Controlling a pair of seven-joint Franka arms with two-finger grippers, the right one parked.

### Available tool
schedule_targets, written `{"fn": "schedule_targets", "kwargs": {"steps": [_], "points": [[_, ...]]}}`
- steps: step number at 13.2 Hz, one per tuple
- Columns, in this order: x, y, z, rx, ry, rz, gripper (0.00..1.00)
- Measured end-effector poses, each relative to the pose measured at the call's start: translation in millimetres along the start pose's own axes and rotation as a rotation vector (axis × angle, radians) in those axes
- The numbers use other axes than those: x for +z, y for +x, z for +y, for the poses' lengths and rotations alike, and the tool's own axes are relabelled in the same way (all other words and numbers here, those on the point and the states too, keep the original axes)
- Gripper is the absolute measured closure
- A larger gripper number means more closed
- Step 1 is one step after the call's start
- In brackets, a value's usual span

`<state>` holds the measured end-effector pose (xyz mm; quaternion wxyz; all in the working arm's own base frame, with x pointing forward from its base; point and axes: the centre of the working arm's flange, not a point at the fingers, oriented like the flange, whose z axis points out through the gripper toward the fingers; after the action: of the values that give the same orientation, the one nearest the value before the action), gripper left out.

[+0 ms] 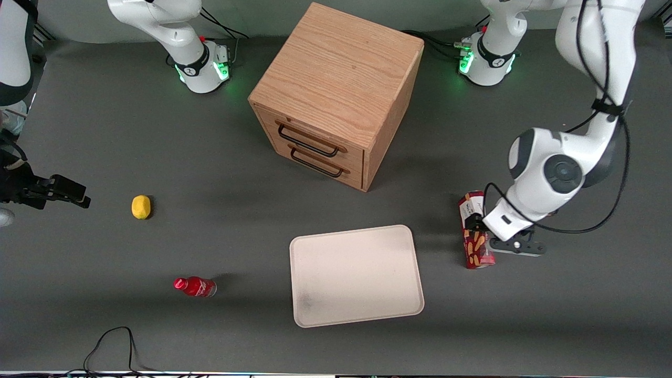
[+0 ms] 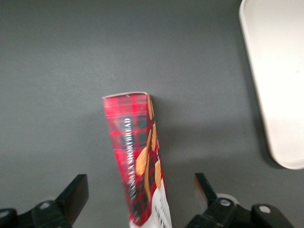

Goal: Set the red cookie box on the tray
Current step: 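Move the left gripper down over the red tartan cookie box and grasp it, then carry the held cookie box with the left gripper onto the cream tray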

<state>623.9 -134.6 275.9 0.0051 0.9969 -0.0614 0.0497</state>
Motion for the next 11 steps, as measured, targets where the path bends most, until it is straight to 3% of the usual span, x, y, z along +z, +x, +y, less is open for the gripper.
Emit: {"fn": "schedule_targets", "kwargs": {"steps": [1,4,8,9,11], "points": [[12.9,-2.9,1.7,0.007,0.014,-0.010,0.05],[24.4,-5.9,-1.3,0.014,0.028,-0.023,0.44],[24.9,-6.6,-2.3,0.014,0.032,-0.030,0.88],[22.6,-5.5,-2.9,0.013,0.036,-0.040,0.95],[3.0,6.2,-5.6,0.000,0.052,-0.082,0.96]]}}
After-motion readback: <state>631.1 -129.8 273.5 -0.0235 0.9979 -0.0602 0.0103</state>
